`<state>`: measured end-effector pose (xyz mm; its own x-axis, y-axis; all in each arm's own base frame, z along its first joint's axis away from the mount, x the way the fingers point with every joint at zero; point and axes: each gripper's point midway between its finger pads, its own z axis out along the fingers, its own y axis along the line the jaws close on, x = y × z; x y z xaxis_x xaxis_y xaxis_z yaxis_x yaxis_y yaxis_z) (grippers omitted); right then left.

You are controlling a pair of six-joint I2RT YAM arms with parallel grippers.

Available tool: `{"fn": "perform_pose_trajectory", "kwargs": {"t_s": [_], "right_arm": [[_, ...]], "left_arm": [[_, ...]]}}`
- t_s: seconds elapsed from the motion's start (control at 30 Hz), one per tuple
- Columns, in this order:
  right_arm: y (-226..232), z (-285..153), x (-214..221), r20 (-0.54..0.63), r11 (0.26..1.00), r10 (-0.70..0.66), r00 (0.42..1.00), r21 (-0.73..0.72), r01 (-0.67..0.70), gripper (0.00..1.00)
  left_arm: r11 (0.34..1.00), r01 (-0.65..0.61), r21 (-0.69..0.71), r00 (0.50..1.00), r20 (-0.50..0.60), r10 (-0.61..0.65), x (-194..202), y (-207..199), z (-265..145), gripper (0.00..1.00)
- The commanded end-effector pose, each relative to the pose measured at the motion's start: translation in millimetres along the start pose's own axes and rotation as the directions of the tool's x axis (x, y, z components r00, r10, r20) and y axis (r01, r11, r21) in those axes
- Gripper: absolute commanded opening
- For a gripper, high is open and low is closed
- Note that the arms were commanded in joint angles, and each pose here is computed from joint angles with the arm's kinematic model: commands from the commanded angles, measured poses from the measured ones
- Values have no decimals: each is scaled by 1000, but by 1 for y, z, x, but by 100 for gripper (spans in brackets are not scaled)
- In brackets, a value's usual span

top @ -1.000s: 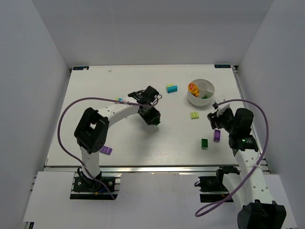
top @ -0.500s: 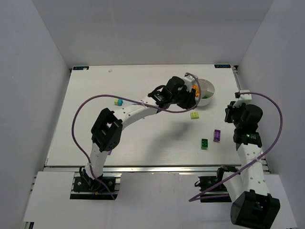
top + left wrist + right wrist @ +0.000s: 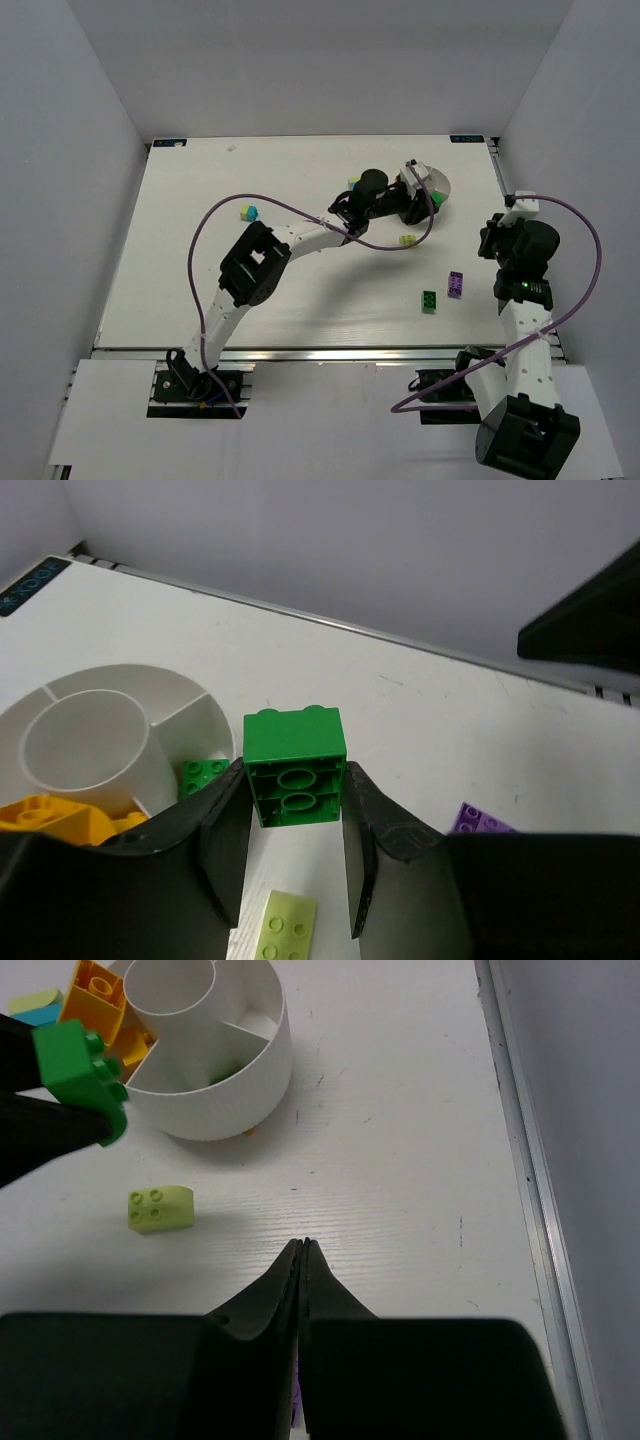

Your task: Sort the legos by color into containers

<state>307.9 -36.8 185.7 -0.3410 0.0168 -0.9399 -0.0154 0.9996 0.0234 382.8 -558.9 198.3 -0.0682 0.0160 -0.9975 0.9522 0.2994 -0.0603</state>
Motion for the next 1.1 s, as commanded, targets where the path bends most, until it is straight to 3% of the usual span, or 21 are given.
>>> {"fn": "perform_pose_trajectory", "kwargs": {"t_s": [0.0,0.1,0.73,1.07], "right_arm": [[2,-3,-10,38,1000,6,999,-18,-5,0],[2,-5,-10,42,1000,6,999,-26,-5,0],[4,-6,-4,33,997,26,999,-73,-24,0],[3,-7,-2,29,996,44,999,-80,-42,0]], "left_arm": [[978,-163,133,979,143,143,-43,-20,7,3],[970,-198,139,977,111,183,-30,-14,16,5],[956,-251,-154,954,127,271,-15,49,25,9],[951,-246,-188,956,117,270,-2,59,30,11]]}}
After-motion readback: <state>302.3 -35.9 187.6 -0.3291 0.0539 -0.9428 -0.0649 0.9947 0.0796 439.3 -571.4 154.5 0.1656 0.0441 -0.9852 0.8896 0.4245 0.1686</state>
